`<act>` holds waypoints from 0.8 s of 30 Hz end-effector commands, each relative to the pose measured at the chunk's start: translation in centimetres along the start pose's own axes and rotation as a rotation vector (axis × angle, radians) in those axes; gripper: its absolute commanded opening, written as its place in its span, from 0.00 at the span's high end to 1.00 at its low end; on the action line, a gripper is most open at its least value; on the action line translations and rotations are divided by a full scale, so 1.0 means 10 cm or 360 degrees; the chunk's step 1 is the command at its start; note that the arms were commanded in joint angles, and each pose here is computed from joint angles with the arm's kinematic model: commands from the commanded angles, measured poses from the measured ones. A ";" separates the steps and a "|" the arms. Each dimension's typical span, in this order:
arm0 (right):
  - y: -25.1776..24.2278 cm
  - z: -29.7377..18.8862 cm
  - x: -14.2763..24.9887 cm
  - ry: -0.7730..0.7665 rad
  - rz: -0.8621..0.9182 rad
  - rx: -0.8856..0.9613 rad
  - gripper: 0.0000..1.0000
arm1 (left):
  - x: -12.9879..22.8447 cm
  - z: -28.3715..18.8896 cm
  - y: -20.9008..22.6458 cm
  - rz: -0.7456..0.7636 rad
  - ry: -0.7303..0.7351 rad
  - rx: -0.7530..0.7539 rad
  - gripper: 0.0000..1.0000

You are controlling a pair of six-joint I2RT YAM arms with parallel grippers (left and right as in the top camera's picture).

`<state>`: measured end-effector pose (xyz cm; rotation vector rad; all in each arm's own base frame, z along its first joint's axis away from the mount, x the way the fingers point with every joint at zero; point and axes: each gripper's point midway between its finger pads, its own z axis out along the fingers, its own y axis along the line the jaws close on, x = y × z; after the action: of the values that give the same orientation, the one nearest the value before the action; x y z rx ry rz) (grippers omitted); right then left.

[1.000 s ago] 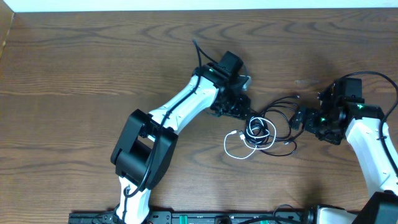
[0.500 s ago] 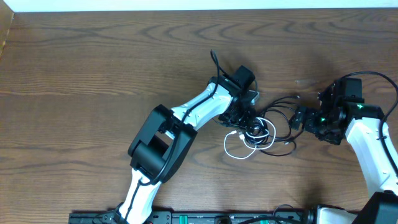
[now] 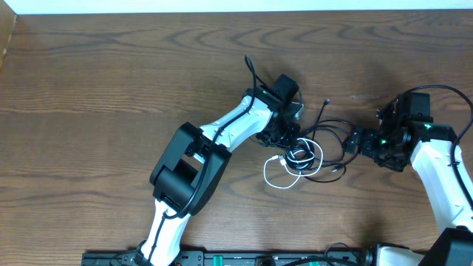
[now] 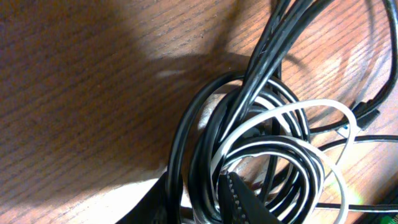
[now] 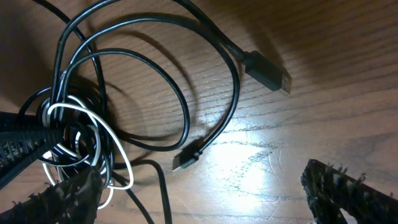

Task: Untangle cables

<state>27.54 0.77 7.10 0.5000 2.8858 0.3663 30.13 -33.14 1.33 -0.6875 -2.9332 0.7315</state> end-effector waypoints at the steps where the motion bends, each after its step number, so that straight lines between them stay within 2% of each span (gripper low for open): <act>1: 0.01 0.02 0.03 0.0019 0.0012 -0.0013 0.01 | -0.05 -0.05 0.01 0.0027 -0.0030 -0.0016 0.76; 2: 0.01 0.02 0.03 0.0019 0.0012 -0.0013 0.01 | -0.05 -0.05 0.01 0.0028 -0.0032 -0.0015 0.81; 3: 0.01 0.02 0.03 0.0019 0.0012 -0.0013 0.01 | -0.06 -0.05 0.00 0.0030 -0.0037 -0.0014 0.92; 9: 0.18 0.01 0.07 0.0049 -0.0100 -0.0166 0.01 | -0.15 -0.23 0.01 0.0047 -0.0116 -0.0002 0.93; 14: 0.54 -0.07 0.09 0.0053 -0.0248 -0.0511 0.08 | -0.24 -0.61 -0.14 0.0342 -0.0246 0.0003 0.93; 18: 0.88 -0.22 0.08 0.0040 -0.0299 -0.0855 0.07 | -0.25 -0.90 -0.29 0.0579 -0.0343 -0.0006 0.93; 22: 1.08 -0.35 0.03 0.0059 -0.0174 -0.1058 0.05 | -0.25 -1.10 -0.39 0.0646 -0.0413 -0.0005 0.93; 24: 1.09 -0.36 -0.01 0.0085 -0.0027 -0.1058 0.11 | -0.25 -1.13 -0.41 0.0651 -0.0424 -0.0004 0.93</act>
<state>30.35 8.42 12.10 0.2008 2.6173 1.0730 32.25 -32.46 12.46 -1.2026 -3.0642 0.9051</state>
